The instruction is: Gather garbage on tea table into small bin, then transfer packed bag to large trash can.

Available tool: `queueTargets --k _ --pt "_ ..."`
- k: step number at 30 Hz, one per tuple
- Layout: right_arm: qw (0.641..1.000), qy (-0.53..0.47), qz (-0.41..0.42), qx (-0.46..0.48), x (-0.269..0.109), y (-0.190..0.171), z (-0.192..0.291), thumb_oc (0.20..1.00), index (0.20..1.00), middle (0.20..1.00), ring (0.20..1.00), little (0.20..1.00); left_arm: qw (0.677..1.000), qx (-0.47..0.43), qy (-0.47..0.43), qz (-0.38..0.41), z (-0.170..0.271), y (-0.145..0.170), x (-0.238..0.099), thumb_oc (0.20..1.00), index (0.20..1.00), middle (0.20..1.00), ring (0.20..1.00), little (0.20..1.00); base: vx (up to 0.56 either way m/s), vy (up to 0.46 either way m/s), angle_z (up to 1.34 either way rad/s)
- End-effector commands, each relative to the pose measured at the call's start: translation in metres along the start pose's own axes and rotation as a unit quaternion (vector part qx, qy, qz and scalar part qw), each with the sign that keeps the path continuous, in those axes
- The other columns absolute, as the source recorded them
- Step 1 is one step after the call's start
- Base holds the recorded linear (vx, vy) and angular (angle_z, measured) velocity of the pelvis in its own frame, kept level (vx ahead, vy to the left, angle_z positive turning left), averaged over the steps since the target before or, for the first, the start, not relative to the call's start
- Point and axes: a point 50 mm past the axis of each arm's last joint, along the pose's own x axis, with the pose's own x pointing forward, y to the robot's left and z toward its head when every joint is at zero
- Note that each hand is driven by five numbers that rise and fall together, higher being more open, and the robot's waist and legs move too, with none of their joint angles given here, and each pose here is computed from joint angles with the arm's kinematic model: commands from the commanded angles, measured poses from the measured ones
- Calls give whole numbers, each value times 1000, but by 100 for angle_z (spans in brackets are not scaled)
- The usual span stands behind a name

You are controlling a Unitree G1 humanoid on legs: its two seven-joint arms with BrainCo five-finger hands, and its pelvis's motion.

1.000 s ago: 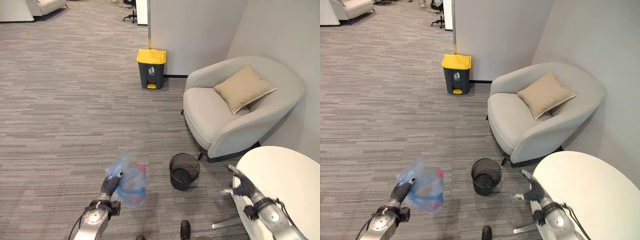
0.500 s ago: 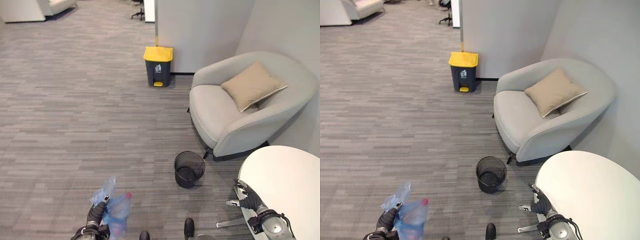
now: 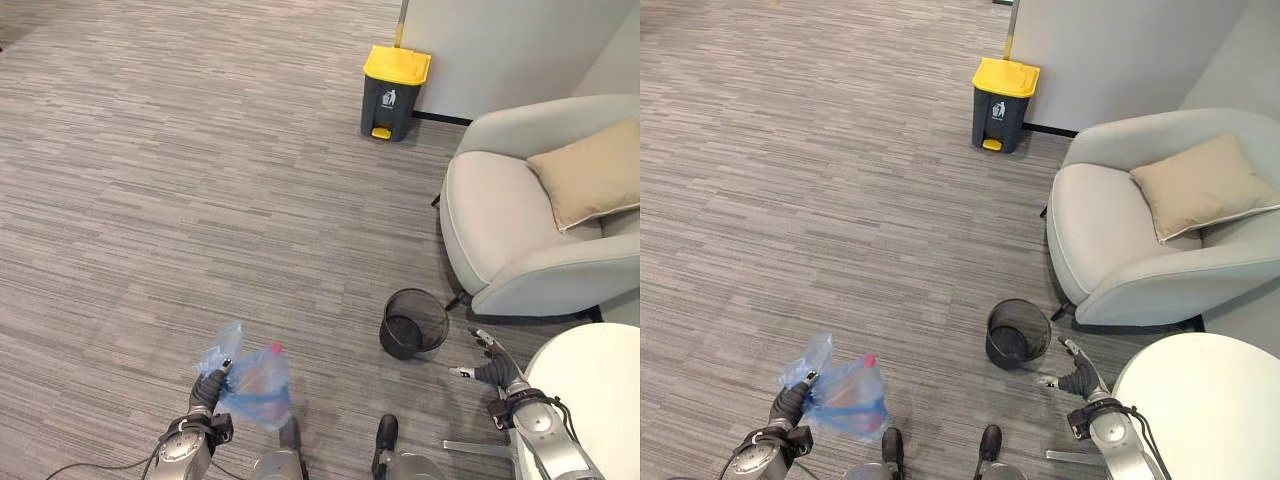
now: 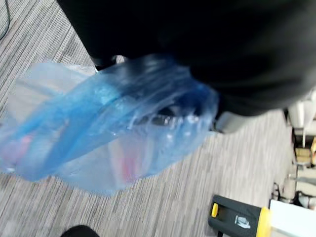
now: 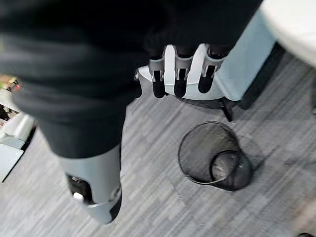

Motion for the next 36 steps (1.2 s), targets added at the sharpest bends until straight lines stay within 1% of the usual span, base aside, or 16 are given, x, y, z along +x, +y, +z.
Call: queueTargets --k 1,5,10,18,22,27,31,36 --pt "1000 -18 -17 -3 3 -5 8 1000 1000 1000 1000 1000 994 46 -98 4 47 10 8 200 200 200 200 200 225 116 39" --pt "999 -27 -17 -11 6 -7 13 1000 1000 1000 1000 1000 993 52 -108 -8 53 4 11 200 200 200 200 200 233 18 29" --pt "1000 -10 -14 -23 4 -6 5 1000 1000 1000 1000 1000 992 51 -110 -18 55 -6 16 200 200 200 200 200 460 -109 22" --pt "999 -5 -16 -29 -3 -14 -4 1000 1000 1000 1000 1000 993 53 -96 -47 44 -13 11 200 200 200 200 200 344 -200 39" --pt "999 -5 -30 -27 -2 -23 -3 1000 1000 1000 1000 1000 993 43 -100 -49 47 -18 13 200 200 200 200 200 289 -178 -20" --pt "999 3 -40 -27 -1 -29 -6 1000 1000 1000 1000 1000 993 39 -104 -49 49 -19 12 200 200 200 200 200 351 -27 -43" --pt "999 16 -42 -22 -1 -26 -11 1000 1000 1000 1000 1000 993 42 -103 -45 47 -19 12 200 200 200 200 200 316 0 -76" --pt "999 30 -42 4 -1 -18 -15 1000 1000 1000 1000 1000 992 54 -102 -43 45 -16 8 200 200 200 200 200 530 89 -45"
